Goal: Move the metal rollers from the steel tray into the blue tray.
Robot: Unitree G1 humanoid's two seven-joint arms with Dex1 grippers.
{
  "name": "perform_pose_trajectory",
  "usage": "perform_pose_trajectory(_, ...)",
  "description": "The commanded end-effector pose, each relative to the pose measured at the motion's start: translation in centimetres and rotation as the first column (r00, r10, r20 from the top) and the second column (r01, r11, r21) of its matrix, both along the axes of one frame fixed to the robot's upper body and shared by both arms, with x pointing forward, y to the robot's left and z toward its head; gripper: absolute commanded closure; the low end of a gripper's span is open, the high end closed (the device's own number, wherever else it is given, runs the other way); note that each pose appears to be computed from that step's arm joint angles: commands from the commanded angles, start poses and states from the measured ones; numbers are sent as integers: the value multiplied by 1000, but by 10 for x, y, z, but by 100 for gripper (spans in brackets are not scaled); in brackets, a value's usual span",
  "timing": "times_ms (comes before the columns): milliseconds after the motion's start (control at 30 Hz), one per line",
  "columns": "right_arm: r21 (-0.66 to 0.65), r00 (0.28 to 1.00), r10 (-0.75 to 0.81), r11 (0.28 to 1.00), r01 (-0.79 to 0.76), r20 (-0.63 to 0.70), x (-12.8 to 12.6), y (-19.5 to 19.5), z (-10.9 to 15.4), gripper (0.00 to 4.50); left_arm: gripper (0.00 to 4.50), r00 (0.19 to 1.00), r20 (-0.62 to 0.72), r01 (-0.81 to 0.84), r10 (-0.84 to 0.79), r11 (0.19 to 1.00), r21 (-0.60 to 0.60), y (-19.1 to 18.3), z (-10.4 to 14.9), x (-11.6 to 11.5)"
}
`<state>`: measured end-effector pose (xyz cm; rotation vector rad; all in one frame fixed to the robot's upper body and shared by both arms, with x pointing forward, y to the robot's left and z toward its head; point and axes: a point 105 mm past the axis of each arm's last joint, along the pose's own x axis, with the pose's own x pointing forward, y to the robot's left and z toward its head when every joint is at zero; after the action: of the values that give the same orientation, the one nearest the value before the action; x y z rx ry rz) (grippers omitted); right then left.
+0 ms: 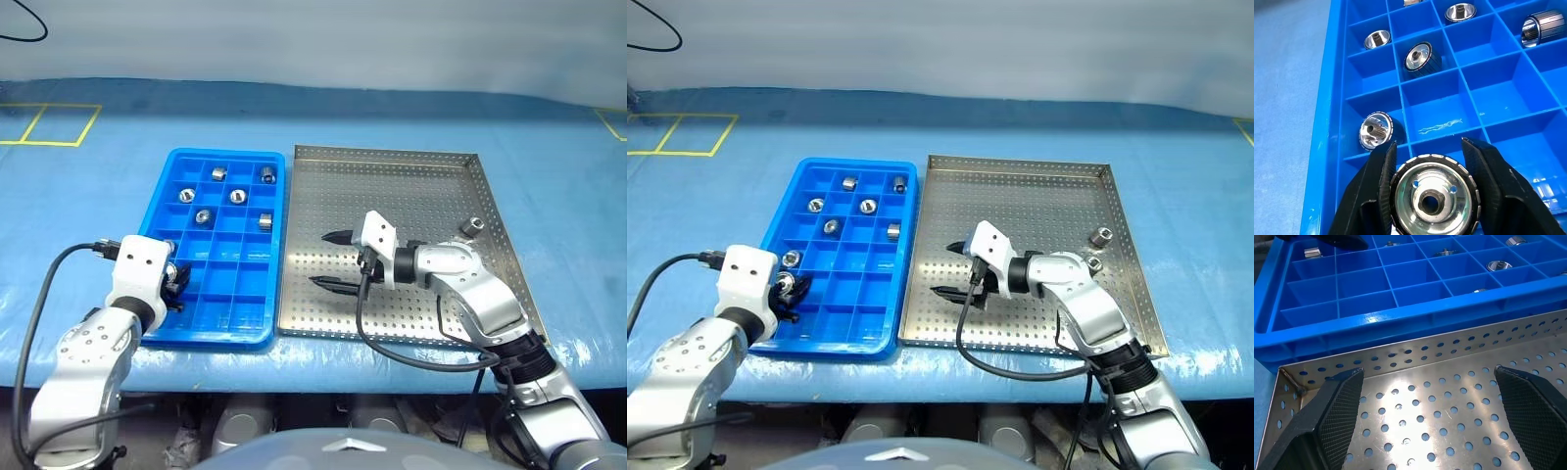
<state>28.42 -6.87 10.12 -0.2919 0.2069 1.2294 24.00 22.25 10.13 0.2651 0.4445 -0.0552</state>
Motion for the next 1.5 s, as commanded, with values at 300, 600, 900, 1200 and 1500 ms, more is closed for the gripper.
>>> perform_pose_trajectory(300, 20, 998, -10, 1000, 9, 63, -2, -2, 13, 0, 75, 999, 21, 41, -41, 999, 6, -5, -2, 11)
perform_pose_trajectory(600, 41, 992, -76, 997, 72, 104, 5, -9, 20, 0, 2, 962, 252, 129, -103, 988, -86, -23, 37, 23)
perform_pose_trajectory(900, -69, 853, -479, 863, 501, 205, 53, -83, 17, 0, 2, 792, 361, 574, -492, 801, -170, -122, 45, 22)
perform_pose_trajectory(1200, -67, 866, -480, 868, 492, 138, 23, -90, 16, 0, 2, 676, 389, 711, -626, 692, -122, -168, 41, 42)
perform_pose_trajectory(1500, -89, 833, -546, 829, 553, 86, 12, -101, 0, 0, 2, 635, 386, 752, -669, 651, -108, -176, 38, 45)
